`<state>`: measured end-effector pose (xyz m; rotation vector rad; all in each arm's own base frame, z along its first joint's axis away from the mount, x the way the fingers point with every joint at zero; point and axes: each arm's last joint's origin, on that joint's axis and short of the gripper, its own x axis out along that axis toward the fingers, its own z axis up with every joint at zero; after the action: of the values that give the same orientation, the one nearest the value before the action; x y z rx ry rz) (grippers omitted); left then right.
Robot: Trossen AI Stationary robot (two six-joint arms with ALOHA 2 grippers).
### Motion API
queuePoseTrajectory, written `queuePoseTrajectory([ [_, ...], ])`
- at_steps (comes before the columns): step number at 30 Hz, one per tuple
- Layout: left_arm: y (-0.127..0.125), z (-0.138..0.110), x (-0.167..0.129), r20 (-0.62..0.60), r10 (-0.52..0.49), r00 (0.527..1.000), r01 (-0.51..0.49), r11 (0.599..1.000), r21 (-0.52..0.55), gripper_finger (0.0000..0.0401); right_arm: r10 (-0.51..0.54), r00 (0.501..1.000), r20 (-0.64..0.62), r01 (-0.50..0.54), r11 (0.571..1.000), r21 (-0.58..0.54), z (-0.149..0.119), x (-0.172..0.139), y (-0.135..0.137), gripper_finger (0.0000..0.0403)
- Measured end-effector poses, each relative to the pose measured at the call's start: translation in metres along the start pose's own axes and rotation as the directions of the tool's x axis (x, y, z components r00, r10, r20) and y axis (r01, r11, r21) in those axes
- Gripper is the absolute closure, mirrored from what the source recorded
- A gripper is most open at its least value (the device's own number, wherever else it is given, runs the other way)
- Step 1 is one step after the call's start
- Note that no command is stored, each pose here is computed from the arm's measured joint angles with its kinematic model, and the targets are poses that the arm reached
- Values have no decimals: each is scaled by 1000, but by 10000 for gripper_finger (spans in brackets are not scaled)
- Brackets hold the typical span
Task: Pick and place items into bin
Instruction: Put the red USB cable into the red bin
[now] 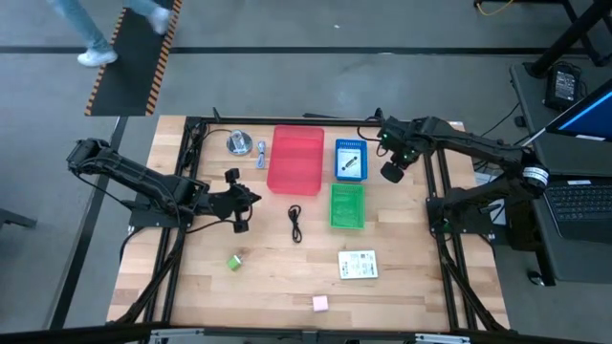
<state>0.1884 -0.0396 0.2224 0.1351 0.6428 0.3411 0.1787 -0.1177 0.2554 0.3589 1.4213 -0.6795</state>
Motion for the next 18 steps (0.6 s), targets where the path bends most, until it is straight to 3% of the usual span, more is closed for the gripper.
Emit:
queuePoseTrajectory([
  [6,-1,4,0,33,-6,999,6,1000,-22,399,-22,993,-117,6,991,-134,-3,22,0,322],
  [11,-1,7,0,63,-10,998,13,999,-42,399,-133,971,-200,78,962,-262,-8,48,1,289],
  [18,-2,12,-1,107,-15,994,23,997,-71,399,-133,978,-159,56,907,-417,-10,72,5,280],
])
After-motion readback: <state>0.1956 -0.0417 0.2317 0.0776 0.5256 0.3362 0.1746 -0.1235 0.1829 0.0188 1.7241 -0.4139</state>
